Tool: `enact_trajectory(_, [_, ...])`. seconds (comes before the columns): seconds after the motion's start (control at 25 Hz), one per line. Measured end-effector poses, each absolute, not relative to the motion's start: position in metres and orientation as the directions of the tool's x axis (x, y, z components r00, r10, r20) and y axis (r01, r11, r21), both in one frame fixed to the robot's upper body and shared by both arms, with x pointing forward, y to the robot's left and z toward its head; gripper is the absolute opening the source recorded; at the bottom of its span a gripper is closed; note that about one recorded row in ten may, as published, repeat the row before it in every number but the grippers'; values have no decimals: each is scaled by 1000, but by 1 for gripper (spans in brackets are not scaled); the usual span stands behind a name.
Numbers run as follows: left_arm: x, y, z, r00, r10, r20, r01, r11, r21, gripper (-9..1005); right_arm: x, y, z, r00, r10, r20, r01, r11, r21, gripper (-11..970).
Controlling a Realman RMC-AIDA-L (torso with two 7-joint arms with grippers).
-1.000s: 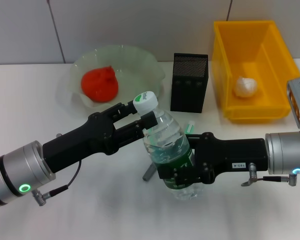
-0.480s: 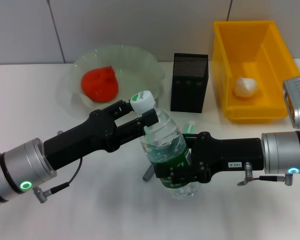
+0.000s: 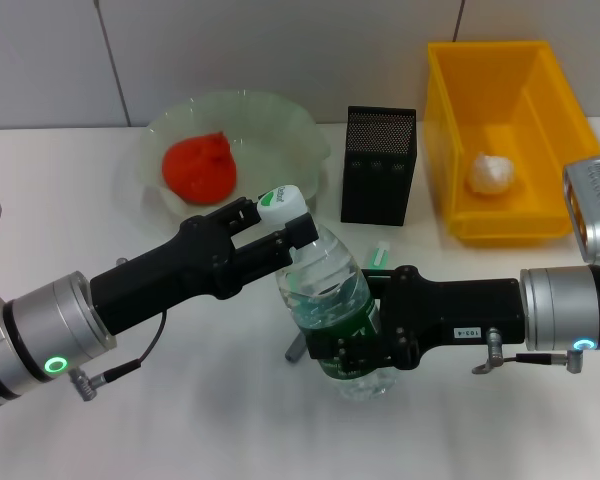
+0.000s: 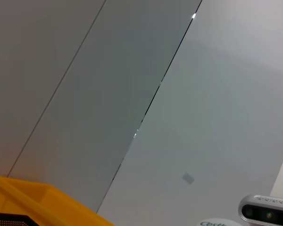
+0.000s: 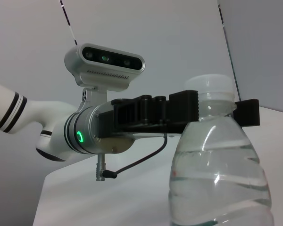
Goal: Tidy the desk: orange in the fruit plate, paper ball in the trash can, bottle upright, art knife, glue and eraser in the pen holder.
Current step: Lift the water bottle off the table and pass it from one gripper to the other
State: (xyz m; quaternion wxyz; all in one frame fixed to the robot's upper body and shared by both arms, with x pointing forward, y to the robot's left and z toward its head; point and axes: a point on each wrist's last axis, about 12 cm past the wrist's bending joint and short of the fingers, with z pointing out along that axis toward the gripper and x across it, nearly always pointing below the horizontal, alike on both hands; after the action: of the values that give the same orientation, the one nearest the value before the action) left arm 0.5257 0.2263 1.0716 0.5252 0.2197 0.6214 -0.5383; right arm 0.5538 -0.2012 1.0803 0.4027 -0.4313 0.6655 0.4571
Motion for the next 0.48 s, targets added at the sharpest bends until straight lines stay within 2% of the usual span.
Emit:
enact_trajectory(0.4, [527,225,1072,-344,-288,-893,842,325,-430,707,554,-201,1080,-304,-207,-930,-942,213,261,758])
enact_trajectory(0.48, [528,224,1073,-343,-286,-895,844,324,-427,665,554,-201,1079,-304,-207,-930,-942,213,261,759])
